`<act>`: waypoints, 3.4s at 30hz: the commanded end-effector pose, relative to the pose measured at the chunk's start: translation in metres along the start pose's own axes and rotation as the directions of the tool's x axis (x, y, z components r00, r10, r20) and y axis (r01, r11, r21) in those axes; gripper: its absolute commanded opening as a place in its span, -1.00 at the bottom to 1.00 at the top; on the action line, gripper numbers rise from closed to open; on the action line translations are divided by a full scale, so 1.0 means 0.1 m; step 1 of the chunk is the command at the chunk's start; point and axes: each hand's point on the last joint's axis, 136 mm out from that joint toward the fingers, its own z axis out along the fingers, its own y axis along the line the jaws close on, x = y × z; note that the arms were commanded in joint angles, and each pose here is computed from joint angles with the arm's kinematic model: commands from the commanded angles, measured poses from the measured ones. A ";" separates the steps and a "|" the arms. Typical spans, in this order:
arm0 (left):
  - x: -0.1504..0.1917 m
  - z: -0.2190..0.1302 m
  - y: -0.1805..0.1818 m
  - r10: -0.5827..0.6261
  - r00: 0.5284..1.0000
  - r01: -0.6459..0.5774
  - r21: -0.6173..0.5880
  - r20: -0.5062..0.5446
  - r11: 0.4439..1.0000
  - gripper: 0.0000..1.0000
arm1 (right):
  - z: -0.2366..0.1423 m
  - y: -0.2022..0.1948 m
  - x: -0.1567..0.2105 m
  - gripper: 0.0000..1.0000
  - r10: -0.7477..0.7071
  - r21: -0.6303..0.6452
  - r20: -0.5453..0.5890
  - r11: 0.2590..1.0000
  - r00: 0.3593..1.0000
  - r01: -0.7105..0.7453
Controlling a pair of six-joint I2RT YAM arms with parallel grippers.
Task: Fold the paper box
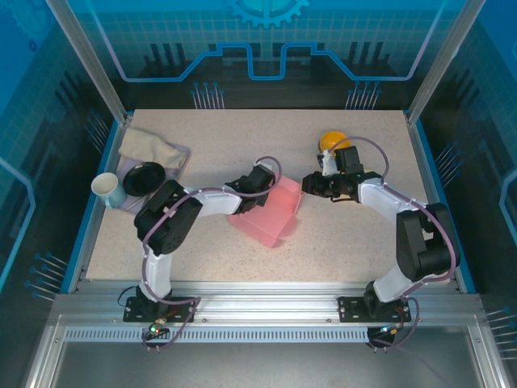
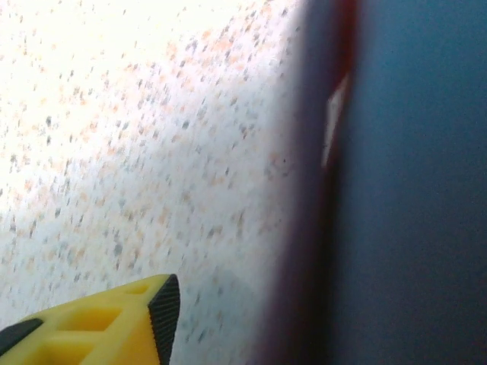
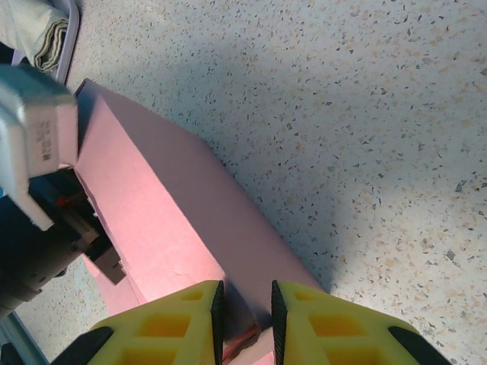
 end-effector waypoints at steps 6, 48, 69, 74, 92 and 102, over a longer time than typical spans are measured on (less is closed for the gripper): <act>0.03 -0.50 -0.10 0.008 0.994 -0.037 0.262 0.112 0.964 0.22 | 0.00 -0.18 0.30 -0.51 0.034 0.105 -0.105 0.994 0.994 -0.022; 0.25 -1.27 1.17 -0.735 0.670 0.743 0.085 -0.102 0.664 0.72 | -0.12 0.49 -0.22 -0.30 -0.270 0.183 0.000 0.947 0.963 0.265; 0.24 -1.14 1.14 -0.694 0.710 0.703 0.078 -0.118 0.707 0.67 | 0.46 0.70 -0.42 -1.00 -0.269 0.115 -0.036 0.956 0.963 0.271; 0.26 -1.12 1.13 -0.692 0.711 0.702 0.079 -0.122 0.707 0.67 | 0.50 0.59 -0.36 -1.00 -0.250 0.140 -0.055 0.957 0.967 0.256; 0.41 -1.12 1.06 -0.670 0.723 0.687 0.084 -0.168 0.721 0.65 | 0.16 0.18 0.38 -1.00 -0.132 0.157 -0.096 0.977 0.987 0.146; 0.30 -1.34 0.97 -0.611 0.781 0.625 0.174 -0.130 0.761 0.65 | -0.19 0.39 0.60 -0.88 -0.258 0.184 -0.075 0.946 0.963 0.267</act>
